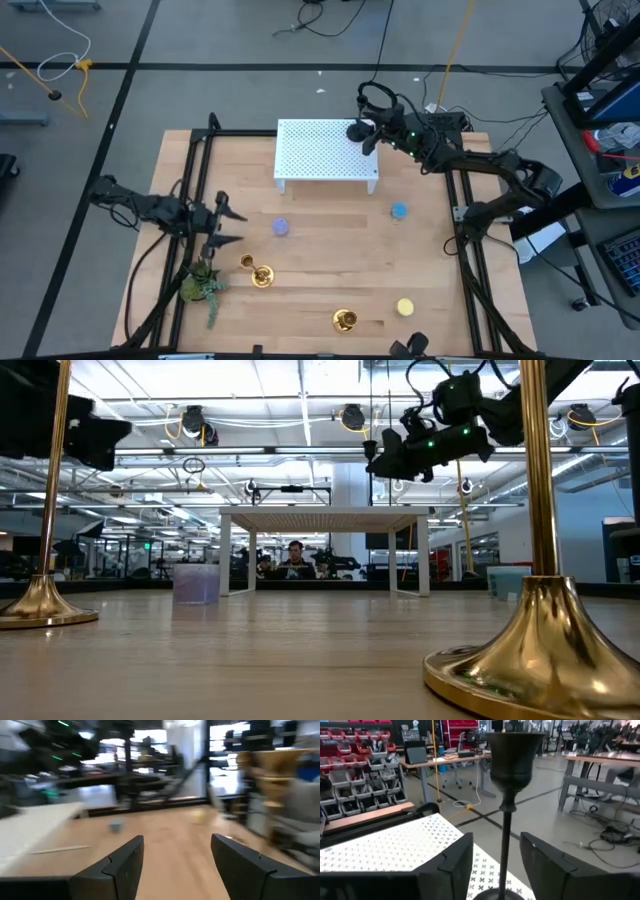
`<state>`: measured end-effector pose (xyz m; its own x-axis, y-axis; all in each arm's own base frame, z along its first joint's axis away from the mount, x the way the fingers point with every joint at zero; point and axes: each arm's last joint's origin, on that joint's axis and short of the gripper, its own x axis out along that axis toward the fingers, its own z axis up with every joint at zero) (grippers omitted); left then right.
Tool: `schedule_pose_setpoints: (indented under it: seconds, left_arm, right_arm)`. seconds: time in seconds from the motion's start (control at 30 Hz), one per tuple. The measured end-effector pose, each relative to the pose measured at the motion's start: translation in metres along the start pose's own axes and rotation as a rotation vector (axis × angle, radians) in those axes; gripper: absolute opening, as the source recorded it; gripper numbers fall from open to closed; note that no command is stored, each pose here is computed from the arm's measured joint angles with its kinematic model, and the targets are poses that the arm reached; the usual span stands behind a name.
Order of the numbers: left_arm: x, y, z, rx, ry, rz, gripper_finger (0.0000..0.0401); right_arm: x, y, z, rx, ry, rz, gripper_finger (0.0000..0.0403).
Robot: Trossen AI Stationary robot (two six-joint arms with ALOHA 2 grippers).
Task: Pick & Place candle stick holders
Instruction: Put the left gold candle holder on the shelf
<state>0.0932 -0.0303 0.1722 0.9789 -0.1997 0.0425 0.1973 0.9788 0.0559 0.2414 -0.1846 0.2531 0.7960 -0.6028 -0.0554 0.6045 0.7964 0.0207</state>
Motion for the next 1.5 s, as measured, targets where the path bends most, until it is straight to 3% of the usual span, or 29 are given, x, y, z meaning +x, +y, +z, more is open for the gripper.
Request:
schedule_pose_setpoints:
  seconds: [0.27,0.67,0.9,1.03,1.2,1.33,1.5]
  left_arm:
    - [0.005,-0.004,-0.003,-0.09,0.039,-0.105,0.0239]
    - [0.028,-0.018,-0.006,-0.125,0.076,-0.259,0.0239]
    - [0.043,-0.027,-0.01,-0.125,0.067,-0.286,0.0239]
    - [0.051,-0.033,-0.014,-0.11,0.134,-0.304,0.0239]
    - [0.062,-0.04,-0.016,-0.027,0.179,-0.324,0.0235]
    - [0.066,-0.043,-0.016,0.035,0.193,-0.321,0.0189]
    - [0.066,-0.042,-0.017,0.043,0.196,-0.295,0.0085]
  right_arm:
    - [-0.028,0.009,0.018,0.071,0.073,0.108,0.0173]
    - [-0.05,0.045,0.027,0.059,0.12,0.278,0.0174]
    - [-0.053,0.059,0.026,0.056,0.131,0.329,0.0174]
    - [-0.054,0.065,0.026,0.053,0.135,0.354,0.0172]
    - [-0.056,0.07,0.026,0.05,0.137,0.375,0.0173]
    - [-0.056,0.072,0.025,0.049,0.142,0.384,0.0173]
    - [-0.057,0.073,0.023,0.044,0.167,0.386,0.0172]
